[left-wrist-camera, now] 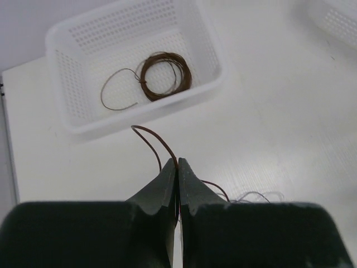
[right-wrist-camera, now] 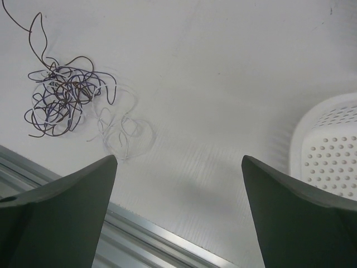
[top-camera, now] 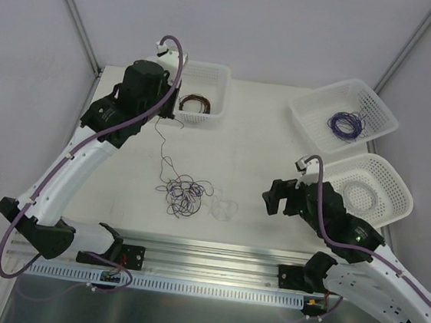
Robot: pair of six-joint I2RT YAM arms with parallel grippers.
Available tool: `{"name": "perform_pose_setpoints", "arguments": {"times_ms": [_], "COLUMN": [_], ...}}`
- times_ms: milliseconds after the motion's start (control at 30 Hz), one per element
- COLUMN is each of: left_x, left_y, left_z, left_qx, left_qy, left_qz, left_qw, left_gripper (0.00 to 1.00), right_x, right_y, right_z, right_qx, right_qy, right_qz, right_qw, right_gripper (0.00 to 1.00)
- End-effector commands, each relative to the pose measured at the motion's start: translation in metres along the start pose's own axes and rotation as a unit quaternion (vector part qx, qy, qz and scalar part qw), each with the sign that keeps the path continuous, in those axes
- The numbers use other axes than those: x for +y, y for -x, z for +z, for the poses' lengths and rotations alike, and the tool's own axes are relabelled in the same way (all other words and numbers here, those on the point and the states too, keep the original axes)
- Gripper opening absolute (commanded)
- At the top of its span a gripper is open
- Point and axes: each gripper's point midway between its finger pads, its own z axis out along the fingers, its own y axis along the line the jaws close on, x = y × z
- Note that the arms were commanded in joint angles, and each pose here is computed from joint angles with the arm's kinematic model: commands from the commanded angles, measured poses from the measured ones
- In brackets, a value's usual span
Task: Untangle the cables
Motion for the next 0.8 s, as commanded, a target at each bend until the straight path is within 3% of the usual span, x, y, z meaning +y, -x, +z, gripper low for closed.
{"name": "perform_pose_setpoints", "arguments": {"times_ms": [0,200,333,533,767], "left_x": [0.033,0.054,0.055,0.068,0.083], "left_y": [0.041,0.089,0.121,0.134,0.14], "left_z": [0.015,0.041,0.034,0.031,0.058], "left_qx": [-0.034,-0.065,-0.103,-0.116,-0.112], "left_qy": [0.04,0.047,0.042,0.071,0.078], "left_qz": [0.005,-0.009,-0.004,0.028,0.04], "left_qw": [0.999,0.997,0.994,0.99,0.99], "left_gripper": [0.0,0.0,0.0,0.0,0.0], "right_x": [0.005,0.002,-0.002,-0.007,-0.003], "right_y": [0.002,-0.004,-0.006,-0.006,-0.008], "right_z": [-0.006,-0.017,-0.024,-0.027,-0.021], "right_qx": [-0.011,-0.007,-0.011,-0.019,-0.004], "right_qy": [0.021,0.025,0.024,0.017,0.022], "right_qz": [0.013,0.017,0.022,0.02,0.009], "right_qw": [1.0,1.0,0.999,0.999,1.0], "right_gripper": [0.97,0.97,0.97,0.97,0.97]}}
